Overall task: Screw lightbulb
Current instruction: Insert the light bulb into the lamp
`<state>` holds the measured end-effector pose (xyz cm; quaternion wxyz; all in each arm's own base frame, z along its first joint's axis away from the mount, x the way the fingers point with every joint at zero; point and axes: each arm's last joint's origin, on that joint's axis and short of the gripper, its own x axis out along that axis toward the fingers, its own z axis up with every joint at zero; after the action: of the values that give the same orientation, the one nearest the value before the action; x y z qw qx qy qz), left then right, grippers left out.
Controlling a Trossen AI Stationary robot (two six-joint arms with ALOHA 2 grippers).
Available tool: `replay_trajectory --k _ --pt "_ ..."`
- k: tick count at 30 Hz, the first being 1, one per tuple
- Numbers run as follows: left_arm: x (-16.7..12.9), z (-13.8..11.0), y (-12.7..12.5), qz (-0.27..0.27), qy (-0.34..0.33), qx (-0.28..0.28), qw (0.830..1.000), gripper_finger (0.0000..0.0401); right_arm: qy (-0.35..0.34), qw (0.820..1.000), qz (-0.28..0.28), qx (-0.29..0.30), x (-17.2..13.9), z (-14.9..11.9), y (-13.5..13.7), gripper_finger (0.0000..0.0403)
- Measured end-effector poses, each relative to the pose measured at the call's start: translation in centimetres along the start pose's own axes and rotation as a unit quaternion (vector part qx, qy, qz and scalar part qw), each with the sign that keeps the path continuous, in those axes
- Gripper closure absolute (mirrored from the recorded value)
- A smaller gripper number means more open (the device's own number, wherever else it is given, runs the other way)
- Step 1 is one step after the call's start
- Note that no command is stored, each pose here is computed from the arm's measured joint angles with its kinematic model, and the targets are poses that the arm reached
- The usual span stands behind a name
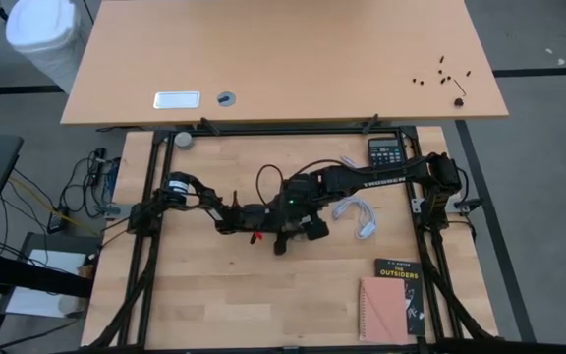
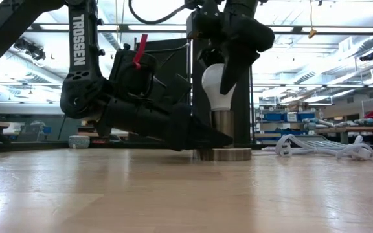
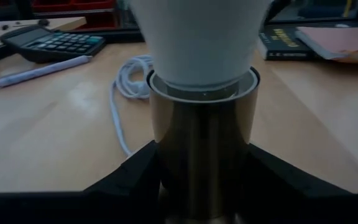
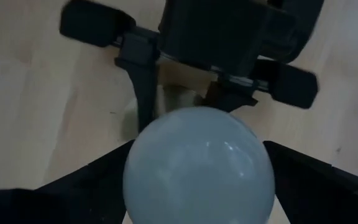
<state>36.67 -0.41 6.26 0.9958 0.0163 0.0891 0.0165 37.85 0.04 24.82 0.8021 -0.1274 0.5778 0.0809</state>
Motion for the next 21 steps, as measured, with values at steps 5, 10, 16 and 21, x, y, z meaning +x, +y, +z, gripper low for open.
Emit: replay_trajectory --k 5,10,16,21 --pt "0.0 0.0 -0.1 -0.011 -0.001 0.007 1.000 0.0204 0.002 1.000 -0.003 -0.015 0.0 0.0 -0.1 0.0059" --pt "0.0 0.0 -0.1 -0.015 -0.001 0.009 1.000 0.0204 0.010 1.000 0.010 -0.003 0.7 0.2 0.1 0.0060" --pt "0.0 0.0 -0.1 -0.017 -0.001 0.008 1.000 0.0204 0.106 0.994 0.017 -0.031 2.7 2.0 0.4 0.0060" --pt "0.0 0.0 -0.1 -0.016 -0.001 0.005 1.000 0.0204 0.111 0.993 0.022 -0.044 2.8 3.7 0.0 0.0060"
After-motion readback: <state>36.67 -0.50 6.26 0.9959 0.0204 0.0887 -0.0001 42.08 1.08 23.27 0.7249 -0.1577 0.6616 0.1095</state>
